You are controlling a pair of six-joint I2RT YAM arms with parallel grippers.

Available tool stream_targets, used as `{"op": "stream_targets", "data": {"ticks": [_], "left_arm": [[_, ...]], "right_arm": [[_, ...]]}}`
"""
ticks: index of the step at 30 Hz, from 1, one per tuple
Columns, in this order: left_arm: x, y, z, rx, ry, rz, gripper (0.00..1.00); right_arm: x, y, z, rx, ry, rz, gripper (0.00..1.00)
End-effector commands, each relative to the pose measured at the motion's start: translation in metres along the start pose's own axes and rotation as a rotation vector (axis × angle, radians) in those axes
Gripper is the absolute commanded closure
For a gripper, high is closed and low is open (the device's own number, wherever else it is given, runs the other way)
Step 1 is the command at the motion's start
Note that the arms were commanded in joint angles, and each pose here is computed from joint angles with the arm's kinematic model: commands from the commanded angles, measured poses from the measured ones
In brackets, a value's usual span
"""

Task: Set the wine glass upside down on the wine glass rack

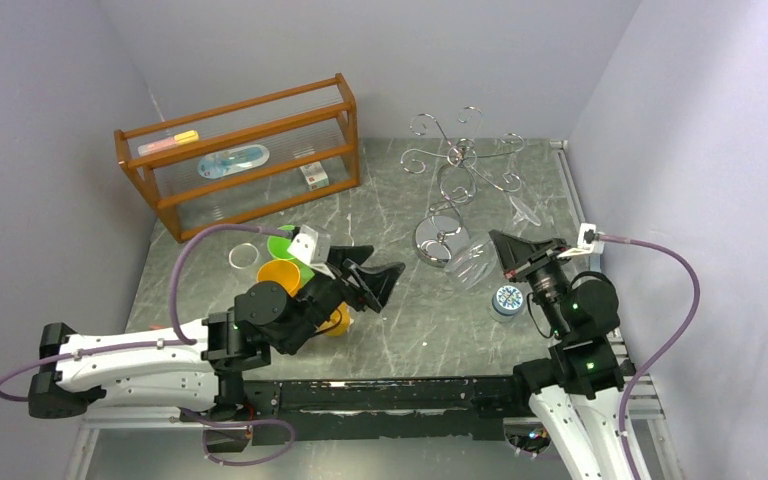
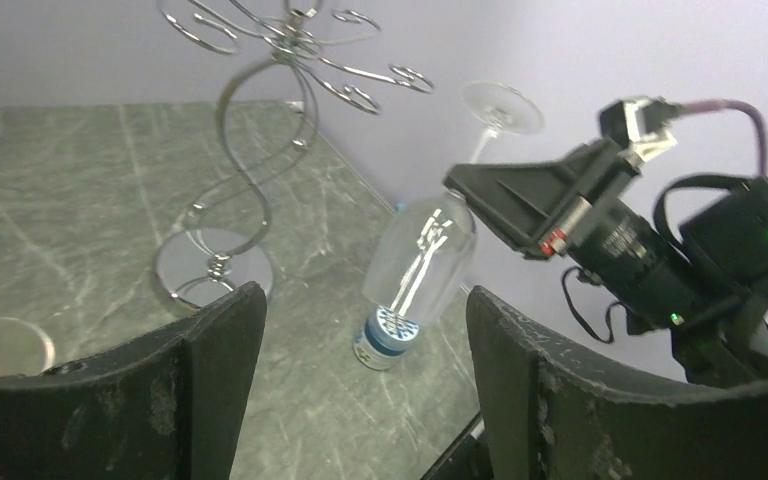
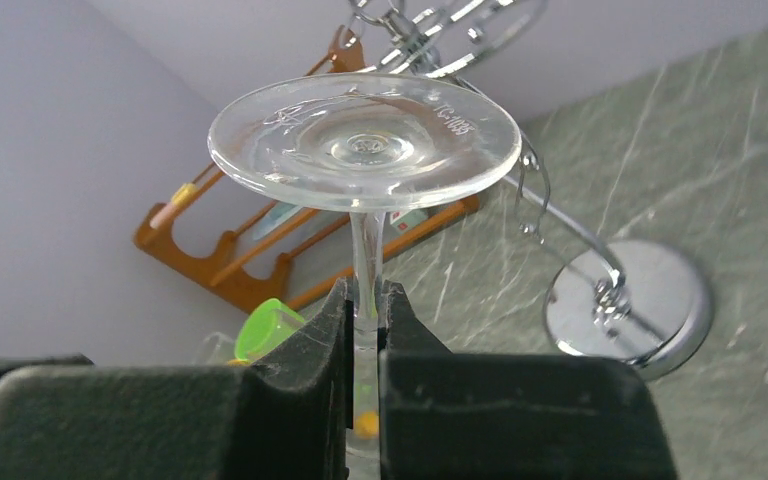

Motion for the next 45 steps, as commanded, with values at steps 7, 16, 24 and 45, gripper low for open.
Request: {"op": "stream_targets", "data": {"ticks": [7,16,24,45], "left_arm": [[-0.025,0.018,-0.008,-0.121,-0.009,0.084,0.21],[-0.035,0.018,-0.006,-0.165,-0.005,0.075,0.20],[-0.032,0.023,-0.004,-0.194,-0.013,0.089,0.15],[-0.010,0.029,0.006,-0.242,0.028,0.146,0.14]], "right_arm": [[-0.026,0.033,-0.008,-0.222,-0.127,-0.407,1.00],[-0.010,0.044,0.018,-0.359,-0.041,-0.570,1.00],[-0.003,0.040,0.045,-0.367,-0.014,-0.509,1.00],[0.003,0.016,0.085,-0.247,-0.025,-0.360,1.00]]}}
Point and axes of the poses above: each gripper's point midway between its finger pads, its own z axis out along the fingers, its own y axis along the line the jaws close on, x = y × z, the point moved 1 cm from there along -z, back along the fingers, and after that the axes turned 3 degrees about -z, right-handed, at the moved point
